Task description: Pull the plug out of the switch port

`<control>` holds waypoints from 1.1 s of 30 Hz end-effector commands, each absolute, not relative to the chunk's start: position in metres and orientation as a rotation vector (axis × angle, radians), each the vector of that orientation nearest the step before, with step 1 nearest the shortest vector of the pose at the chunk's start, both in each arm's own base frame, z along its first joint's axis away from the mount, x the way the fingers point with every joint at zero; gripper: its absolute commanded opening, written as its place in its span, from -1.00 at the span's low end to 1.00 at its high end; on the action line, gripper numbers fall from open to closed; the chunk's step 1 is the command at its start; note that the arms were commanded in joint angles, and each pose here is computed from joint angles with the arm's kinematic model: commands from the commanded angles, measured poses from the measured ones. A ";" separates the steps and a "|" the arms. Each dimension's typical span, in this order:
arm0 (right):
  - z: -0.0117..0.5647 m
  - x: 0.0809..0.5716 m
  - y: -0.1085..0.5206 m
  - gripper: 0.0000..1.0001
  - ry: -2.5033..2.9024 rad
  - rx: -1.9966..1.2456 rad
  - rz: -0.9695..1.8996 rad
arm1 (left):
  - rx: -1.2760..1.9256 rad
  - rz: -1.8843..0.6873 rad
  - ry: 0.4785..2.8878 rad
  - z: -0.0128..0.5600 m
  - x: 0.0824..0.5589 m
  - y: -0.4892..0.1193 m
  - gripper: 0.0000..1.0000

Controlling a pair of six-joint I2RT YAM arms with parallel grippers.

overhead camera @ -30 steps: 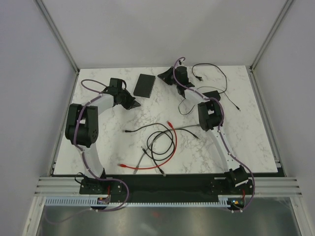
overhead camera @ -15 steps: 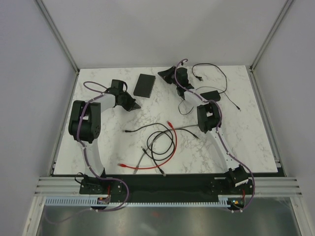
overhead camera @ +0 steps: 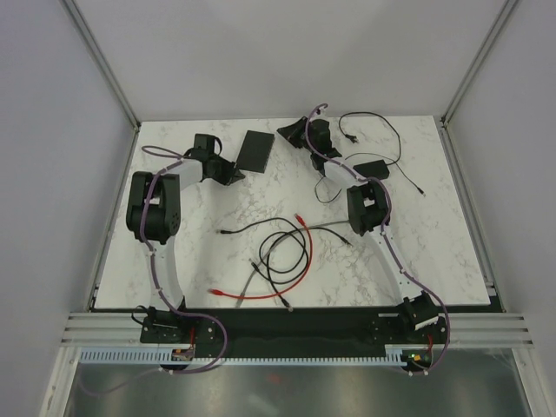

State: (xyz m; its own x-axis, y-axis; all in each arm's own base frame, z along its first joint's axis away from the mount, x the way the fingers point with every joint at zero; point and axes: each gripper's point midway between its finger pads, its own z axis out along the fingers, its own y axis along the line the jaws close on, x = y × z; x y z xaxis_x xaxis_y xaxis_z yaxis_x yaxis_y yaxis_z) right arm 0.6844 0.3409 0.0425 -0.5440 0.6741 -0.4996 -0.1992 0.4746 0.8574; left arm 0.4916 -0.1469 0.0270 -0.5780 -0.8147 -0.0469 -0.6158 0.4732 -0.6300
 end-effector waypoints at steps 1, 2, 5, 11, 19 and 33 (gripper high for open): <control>0.037 0.636 0.405 -0.67 1.950 0.255 1.291 | -1.259 -0.866 2.263 0.047 0.524 -0.147 -0.84; 0.038 0.634 0.408 -0.68 1.952 0.240 1.293 | -1.255 -0.870 2.258 0.049 0.528 -0.147 -0.84; 0.044 0.627 0.414 -0.69 1.961 0.181 1.291 | -1.260 -0.874 2.265 0.045 0.532 -0.149 -0.81; 0.062 0.606 0.433 -0.69 1.972 0.050 1.335 | -1.290 -0.869 2.283 0.034 0.535 -0.150 -0.79; 0.088 0.582 0.421 -0.80 1.968 0.051 1.319 | -1.245 -0.810 2.321 0.033 0.540 -0.131 -0.80; 0.120 0.580 0.409 -0.54 1.967 0.138 1.360 | -0.679 -0.784 2.129 0.145 0.582 -0.110 -0.78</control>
